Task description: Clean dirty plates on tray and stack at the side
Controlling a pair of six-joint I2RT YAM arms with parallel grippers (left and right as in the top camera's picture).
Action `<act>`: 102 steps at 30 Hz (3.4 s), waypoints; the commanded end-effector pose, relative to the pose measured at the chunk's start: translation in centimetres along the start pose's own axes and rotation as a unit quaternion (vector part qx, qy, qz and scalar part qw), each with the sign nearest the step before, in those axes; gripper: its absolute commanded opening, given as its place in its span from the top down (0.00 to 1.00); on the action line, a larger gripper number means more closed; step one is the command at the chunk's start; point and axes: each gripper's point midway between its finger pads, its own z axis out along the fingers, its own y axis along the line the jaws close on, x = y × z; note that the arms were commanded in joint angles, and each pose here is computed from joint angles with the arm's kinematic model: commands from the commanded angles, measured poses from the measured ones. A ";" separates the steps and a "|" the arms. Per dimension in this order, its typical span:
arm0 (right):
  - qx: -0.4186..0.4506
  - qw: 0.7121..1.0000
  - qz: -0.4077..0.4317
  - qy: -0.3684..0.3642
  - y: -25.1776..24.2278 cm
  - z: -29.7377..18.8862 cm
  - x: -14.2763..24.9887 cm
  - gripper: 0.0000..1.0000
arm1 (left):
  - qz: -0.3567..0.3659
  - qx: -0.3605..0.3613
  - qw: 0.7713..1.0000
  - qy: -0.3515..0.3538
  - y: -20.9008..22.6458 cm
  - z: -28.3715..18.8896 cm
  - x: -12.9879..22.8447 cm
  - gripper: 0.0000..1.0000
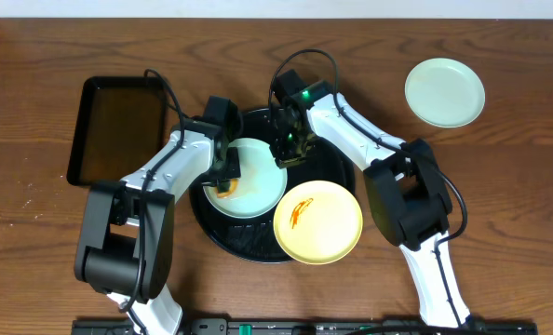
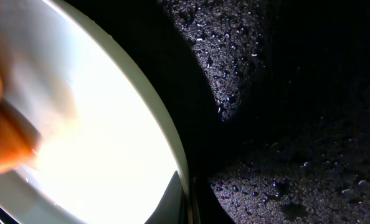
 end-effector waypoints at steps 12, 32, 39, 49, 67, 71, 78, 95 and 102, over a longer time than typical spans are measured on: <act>0.020 1.000 0.010 0.010 -0.8 0.4 0.3 0.99 | -0.011 -0.238 0.963 -0.124 8.2 -3.8 -4.9 0.93; 0.143 0.988 -0.023 -0.053 -2.5 -6.0 -3.2 0.99 | -0.058 0.044 0.986 -0.148 0.3 -9.5 -4.6 0.92; 0.136 0.989 -0.049 -0.023 -2.4 -5.9 -2.0 0.99 | -0.045 0.085 0.988 -0.123 -1.3 -8.3 -3.9 0.93; 0.043 0.999 -0.020 0.017 -0.3 -2.7 0.1 0.99 | -0.011 0.150 0.988 -0.038 -4.4 -4.3 -1.8 0.93; 0.047 0.999 0.013 0.021 -1.5 -1.1 0.6 0.99 | 0.009 -0.018 1.000 0.003 1.1 -0.3 0.0 0.93; 0.053 0.998 0.013 0.020 -1.7 -1.1 0.6 0.99 | 0.006 -0.083 0.996 -0.030 3.3 -0.6 -1.2 0.93; 0.053 0.998 0.012 0.021 -1.6 -1.1 0.7 0.99 | -0.032 -0.088 0.991 -0.092 3.4 -2.5 -4.0 0.93; 0.050 0.999 0.009 0.013 -1.5 -1.1 0.3 0.99 | -0.035 0.146 0.988 -0.046 -4.3 -3.8 -2.3 0.92; 0.050 0.999 0.009 0.013 -1.5 -1.1 0.3 0.99 | -0.048 0.144 0.988 0.024 -4.8 0.0 -0.2 0.92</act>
